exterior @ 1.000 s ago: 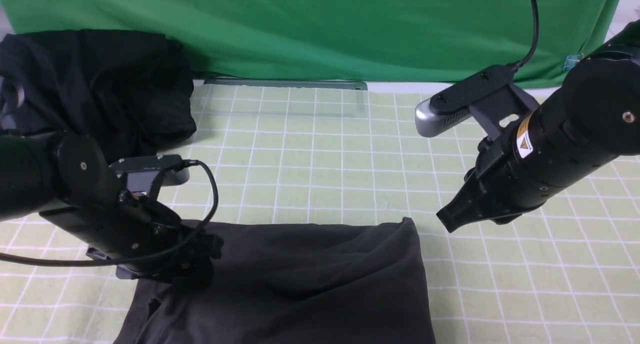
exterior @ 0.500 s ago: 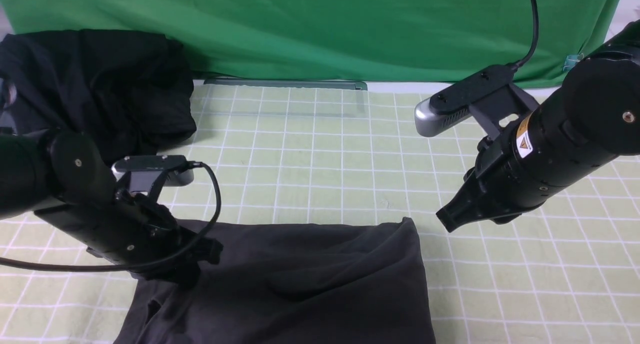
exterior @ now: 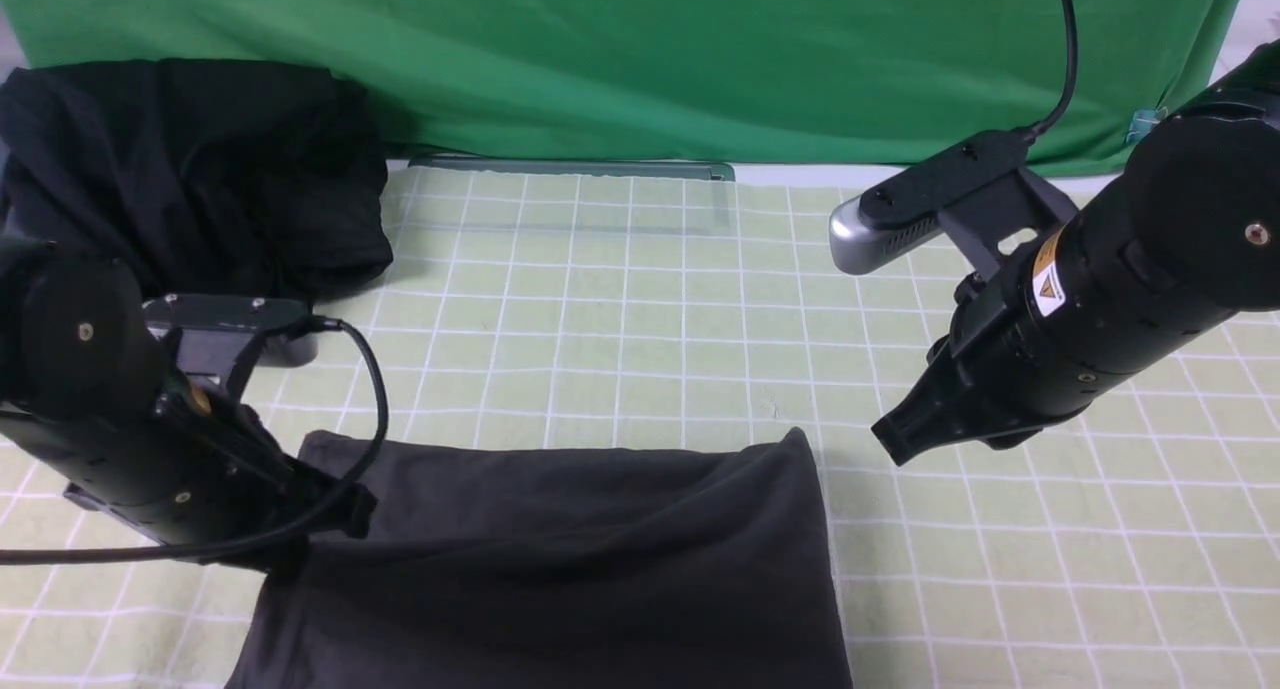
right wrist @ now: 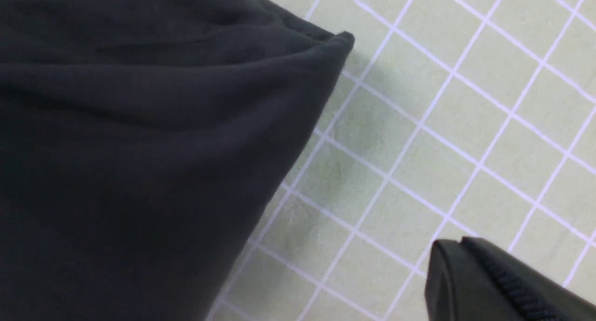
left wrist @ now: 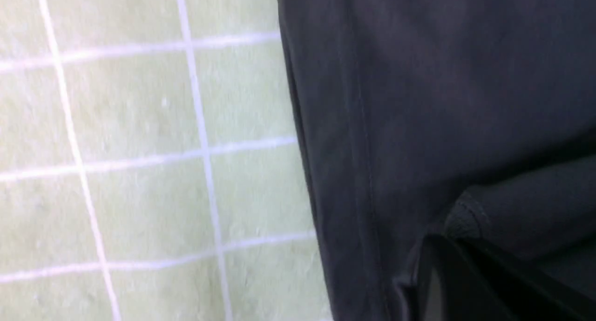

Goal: Fold a long-sleeved shirt over a green coffee tablecloth.

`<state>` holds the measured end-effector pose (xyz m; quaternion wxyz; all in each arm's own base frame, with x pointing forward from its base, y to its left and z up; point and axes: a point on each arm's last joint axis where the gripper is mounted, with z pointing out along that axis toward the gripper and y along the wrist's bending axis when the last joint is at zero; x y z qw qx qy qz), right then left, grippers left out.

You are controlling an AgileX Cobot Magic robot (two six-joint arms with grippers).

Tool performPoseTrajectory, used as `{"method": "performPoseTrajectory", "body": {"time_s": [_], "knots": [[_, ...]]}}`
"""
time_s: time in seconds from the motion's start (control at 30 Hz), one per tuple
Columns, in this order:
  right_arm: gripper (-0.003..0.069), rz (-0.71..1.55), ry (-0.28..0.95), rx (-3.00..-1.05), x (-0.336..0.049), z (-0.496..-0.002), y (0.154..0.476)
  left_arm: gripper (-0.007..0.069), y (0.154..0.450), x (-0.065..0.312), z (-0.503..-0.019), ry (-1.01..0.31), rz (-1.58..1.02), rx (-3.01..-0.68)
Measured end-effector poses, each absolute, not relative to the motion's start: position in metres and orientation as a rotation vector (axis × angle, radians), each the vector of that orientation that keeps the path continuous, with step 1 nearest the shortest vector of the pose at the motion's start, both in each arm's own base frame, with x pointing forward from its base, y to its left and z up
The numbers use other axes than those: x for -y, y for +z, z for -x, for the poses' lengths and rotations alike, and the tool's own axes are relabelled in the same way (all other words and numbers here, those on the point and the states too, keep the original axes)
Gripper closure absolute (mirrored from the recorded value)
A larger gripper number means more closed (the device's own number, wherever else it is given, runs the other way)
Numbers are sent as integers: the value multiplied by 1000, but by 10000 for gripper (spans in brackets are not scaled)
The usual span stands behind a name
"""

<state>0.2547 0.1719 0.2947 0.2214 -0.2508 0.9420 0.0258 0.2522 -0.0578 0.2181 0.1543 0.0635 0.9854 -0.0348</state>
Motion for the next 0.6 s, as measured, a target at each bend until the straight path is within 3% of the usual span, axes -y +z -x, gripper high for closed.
{"method": "performPoseTrajectory", "body": {"time_s": [0.2,0.33,0.43,0.5,0.6], "knots": [[657,687,85,-2605,-173,-254,295,589,214,58,-254,-103,-163,-2836],[651,683,93,-2608,-173,-254,295,482,214,58,-254,-87,-173,-2846],[648,682,118,-2630,-174,-252,294,347,234,56,-256,-52,-166,-2856],[649,692,136,-2637,-175,-251,294,306,245,56,-258,-46,-150,-2846],[645,718,278,-2664,-183,-245,294,262,275,64,-258,-178,-117,-2771]]}}
